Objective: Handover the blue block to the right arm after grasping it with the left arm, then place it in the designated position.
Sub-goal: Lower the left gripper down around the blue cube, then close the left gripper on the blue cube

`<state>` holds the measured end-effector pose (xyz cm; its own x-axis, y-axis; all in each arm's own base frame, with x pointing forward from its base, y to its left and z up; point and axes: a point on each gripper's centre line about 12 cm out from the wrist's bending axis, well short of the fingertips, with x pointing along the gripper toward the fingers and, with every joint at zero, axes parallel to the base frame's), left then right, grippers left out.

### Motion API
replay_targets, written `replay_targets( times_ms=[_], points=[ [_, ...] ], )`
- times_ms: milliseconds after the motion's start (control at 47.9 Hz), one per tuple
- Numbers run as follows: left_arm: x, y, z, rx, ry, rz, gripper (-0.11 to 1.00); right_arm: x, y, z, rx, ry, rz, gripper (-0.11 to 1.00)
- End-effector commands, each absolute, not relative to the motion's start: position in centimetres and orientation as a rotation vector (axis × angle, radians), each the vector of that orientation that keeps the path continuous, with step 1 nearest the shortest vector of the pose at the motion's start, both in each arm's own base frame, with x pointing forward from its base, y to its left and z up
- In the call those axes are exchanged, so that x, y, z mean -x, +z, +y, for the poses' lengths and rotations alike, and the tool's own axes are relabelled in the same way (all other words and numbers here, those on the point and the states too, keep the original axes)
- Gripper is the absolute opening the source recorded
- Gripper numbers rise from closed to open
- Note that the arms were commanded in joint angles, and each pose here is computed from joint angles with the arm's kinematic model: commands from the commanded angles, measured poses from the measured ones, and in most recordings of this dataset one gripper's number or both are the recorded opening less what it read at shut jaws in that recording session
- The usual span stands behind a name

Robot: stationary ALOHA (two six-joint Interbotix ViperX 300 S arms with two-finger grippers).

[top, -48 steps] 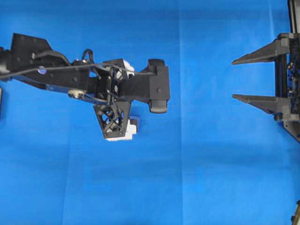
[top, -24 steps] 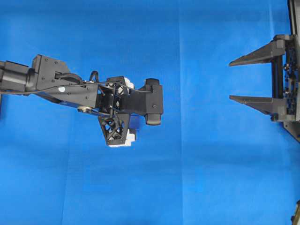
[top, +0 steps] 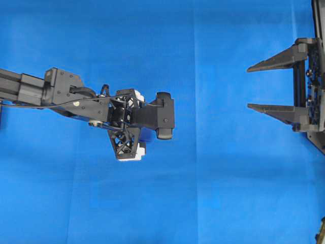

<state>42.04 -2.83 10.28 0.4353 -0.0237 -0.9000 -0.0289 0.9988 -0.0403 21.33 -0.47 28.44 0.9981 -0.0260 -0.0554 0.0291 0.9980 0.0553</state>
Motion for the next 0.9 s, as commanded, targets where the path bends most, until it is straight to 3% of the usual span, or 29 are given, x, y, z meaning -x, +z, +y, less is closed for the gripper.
replay_targets(
  times_ms=[0, 376, 459, 605, 876],
  points=[
    [-42.5, 11.19, -3.05, 0.047, -0.005, 1.089, 0.93, -21.53, 29.32, -0.51, -0.057, -0.029, 0.027, 0.96],
    [-42.59, 11.22, -2.99, 0.045, -0.005, 1.087, 0.91, -21.56, 29.35, -0.52, -0.057, -0.029, 0.027, 0.96],
    [-42.58, 11.24, -3.06, 0.046, -0.006, 1.09, 0.81, -21.56, 29.35, -0.52, -0.057, -0.029, 0.027, 0.96],
    [-42.58, 11.24, -3.06, 0.047, -0.005, 1.09, 0.46, -21.56, 29.35, -0.52, -0.057, -0.029, 0.027, 0.96],
    [-42.52, 11.14, -3.18, 0.044, -0.008, 1.096, 0.46, -21.57, 29.41, -0.52, -0.057, -0.029, 0.026, 0.96]
  ],
)
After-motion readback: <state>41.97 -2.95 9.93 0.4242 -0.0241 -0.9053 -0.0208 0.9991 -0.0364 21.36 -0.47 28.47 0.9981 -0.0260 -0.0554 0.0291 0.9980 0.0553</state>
